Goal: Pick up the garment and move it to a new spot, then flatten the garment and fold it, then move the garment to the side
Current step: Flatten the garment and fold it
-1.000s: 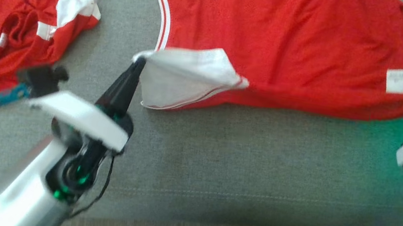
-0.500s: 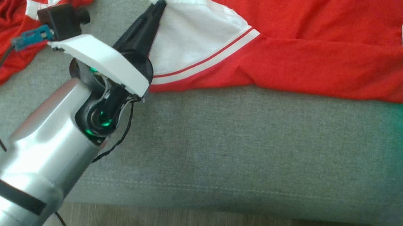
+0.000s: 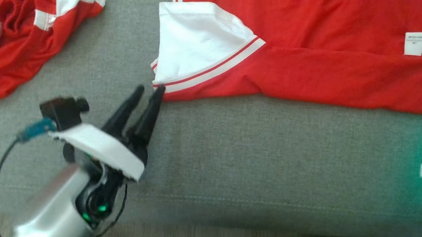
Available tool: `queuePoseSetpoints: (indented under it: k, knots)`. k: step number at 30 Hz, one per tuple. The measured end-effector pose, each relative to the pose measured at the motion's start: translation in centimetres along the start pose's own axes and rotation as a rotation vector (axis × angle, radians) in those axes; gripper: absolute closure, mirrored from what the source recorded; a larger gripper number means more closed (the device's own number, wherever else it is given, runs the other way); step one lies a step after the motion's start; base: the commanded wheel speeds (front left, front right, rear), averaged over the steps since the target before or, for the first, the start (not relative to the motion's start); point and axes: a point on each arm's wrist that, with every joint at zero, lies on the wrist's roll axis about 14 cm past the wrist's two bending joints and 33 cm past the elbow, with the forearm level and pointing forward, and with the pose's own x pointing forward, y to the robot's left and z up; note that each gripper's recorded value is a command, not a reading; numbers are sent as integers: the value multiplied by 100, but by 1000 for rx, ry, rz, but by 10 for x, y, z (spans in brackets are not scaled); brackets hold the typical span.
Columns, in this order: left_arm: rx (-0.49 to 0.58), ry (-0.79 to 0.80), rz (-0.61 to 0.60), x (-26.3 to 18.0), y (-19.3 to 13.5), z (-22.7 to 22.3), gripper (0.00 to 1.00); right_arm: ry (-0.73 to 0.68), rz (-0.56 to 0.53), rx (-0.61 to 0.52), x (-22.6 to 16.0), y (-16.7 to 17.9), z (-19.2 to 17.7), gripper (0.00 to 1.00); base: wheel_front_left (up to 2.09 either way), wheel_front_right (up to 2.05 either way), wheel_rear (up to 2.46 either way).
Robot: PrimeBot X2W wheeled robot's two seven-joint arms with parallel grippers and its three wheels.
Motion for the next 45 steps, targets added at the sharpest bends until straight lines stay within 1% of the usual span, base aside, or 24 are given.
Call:
queuePoseSetpoints:
  k: [2,8,14,15,16,17,18,21,22,23,24,25,29,37,45]
  knots:
    - [-13,12,7,-5,-1,-8,0,4,-4,23,-7,0,-3,0,0,0,0]
    - [-18,30,23,5,2,-13,0,15,-16,48,-13,-1,-5,0,0,0,0]
    - [-9,147,20,21,5,-28,0,102,-57,71,-10,-10,-30,0,0,0,0]
    - [-5,153,20,23,6,-27,7,104,-58,76,-7,-9,-30,0,0,0,0]
    - [0,159,19,25,6,-28,49,104,-57,81,-4,-7,-29,0,0,0,0]
    - [4,161,16,27,6,-27,73,104,-54,85,0,-5,-28,0,0,0,0]
    - [7,162,16,28,6,-27,100,104,-51,92,3,-2,-27,0,0,0,0]
    - [19,170,17,29,7,-28,100,118,-42,108,9,5,-29,0,0,0,0]
    - [21,170,18,29,7,-27,100,128,-41,112,9,6,-32,4,0,0,0]
    - [24,171,20,28,7,-28,100,137,-39,115,9,8,-34,39,0,0,0]
    - [25,170,21,27,7,-27,100,143,-34,115,9,9,-35,87,0,0,0]
    - [28,164,21,27,7,-26,100,146,-32,115,9,10,-35,100,0,0,0]
    - [48,170,17,20,6,-27,100,155,-11,124,7,14,-34,100,0,0,0]
    - [70,160,-11,10,2,-22,100,137,0,103,6,4,-21,100,0,0,0]
    - [86,221,21,-21,12,-32,100,209,9,76,-18,-13,-36,100,0,0,0]
